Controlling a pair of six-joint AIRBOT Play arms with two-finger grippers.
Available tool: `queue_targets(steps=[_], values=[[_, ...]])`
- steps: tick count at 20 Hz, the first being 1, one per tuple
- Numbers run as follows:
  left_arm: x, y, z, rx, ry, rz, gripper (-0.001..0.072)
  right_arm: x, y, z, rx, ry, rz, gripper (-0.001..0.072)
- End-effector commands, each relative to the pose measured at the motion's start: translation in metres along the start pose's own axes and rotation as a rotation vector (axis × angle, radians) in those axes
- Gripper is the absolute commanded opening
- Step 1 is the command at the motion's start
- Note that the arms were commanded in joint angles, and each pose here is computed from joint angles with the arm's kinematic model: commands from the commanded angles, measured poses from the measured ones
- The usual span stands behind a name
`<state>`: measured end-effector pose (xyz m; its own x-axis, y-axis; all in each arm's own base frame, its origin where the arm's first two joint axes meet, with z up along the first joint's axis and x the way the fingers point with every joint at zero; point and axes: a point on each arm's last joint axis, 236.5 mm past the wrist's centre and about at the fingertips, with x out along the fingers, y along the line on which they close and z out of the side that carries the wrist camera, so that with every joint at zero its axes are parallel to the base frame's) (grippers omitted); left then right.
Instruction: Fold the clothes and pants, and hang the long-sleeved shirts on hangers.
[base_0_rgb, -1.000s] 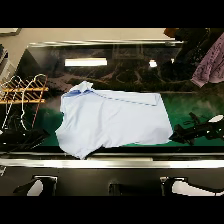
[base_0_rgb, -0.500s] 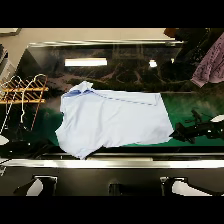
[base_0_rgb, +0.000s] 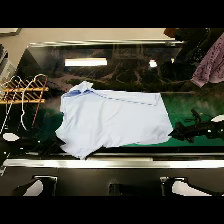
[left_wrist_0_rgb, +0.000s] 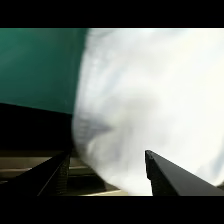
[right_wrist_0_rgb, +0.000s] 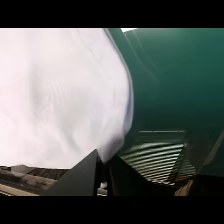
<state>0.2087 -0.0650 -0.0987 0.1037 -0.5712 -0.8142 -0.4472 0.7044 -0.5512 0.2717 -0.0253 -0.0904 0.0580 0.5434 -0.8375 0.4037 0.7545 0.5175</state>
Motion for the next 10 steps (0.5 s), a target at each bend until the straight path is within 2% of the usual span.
queue_targets(steps=[1, 3, 4, 5, 7, 10], values=[[0.013, -0.003, -0.006, 0.001, 0.048, 0.001, 0.0547, 0.0, 0.002, -0.002, 0.002, 0.007, 0.008, 0.004], [0.016, -0.006, -0.008, 0.007, 0.054, -0.004, 0.0543, 0.0, 0.003, -0.002, 0.003, 0.006, 0.013, 0.004], [0.017, -0.009, -0.008, 0.008, 0.054, -0.013, 0.0497, 0.0, 0.006, -0.001, 0.005, 0.004, 0.023, 0.004], [0.017, -0.012, -0.008, 0.008, 0.055, -0.02, 0.0363, 0.0, 0.011, -0.001, 0.001, 0.002, 0.045, 0.004], [0.017, -0.02, -0.006, 0.02, 0.046, -0.055, 0.0034, -0.001, 0.03, 0.002, -0.028, -0.011, 0.121, 0.0039], [0.012, -0.042, 0.004, 0.036, 0.01, -0.132, 0.0015, 0.011, 0.061, -0.001, -0.137, -0.001, 0.132, 0.0039]])
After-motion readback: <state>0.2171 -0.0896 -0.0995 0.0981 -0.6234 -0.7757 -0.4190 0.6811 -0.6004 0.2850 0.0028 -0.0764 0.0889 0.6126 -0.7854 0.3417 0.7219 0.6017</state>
